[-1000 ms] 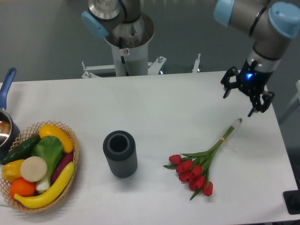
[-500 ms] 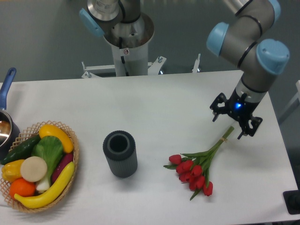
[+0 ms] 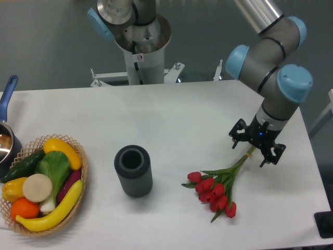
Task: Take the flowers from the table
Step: 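Move the open gripper down over the red tulip stems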
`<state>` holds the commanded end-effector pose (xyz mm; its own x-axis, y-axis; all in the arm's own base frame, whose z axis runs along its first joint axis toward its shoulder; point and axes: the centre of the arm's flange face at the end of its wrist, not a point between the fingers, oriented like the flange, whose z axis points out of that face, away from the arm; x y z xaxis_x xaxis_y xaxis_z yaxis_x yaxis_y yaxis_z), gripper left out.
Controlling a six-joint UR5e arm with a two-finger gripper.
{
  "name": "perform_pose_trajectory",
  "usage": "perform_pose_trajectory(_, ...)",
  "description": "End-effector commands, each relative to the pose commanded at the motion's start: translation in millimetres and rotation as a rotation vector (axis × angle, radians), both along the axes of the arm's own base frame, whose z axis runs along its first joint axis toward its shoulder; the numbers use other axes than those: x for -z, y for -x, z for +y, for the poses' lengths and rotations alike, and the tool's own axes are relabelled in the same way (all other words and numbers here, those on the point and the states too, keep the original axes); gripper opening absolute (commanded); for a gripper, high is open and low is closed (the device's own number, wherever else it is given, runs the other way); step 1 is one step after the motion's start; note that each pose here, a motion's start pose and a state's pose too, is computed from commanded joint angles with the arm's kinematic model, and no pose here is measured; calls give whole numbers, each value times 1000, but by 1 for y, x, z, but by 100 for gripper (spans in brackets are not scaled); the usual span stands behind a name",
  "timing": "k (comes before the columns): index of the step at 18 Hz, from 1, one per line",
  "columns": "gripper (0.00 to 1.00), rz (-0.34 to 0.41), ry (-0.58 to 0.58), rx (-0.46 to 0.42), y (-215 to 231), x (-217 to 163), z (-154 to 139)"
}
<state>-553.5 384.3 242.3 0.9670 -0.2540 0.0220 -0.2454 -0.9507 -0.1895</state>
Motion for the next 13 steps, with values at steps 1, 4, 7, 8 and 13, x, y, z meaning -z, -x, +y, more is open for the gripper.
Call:
perform_pose_trajectory(1,100,-2,16,6,-2,5,2)
perform_pose_trajectory(4,100,8,19,24,-4,20,14)
perform_pose_trajectory(7,100,23,12,24,-5,30,15)
perform_pose_trajectory(8,100,32,10,29,-6,32,18)
perform_pose_trajectory(13,100,41,5,21,-10,42,18)
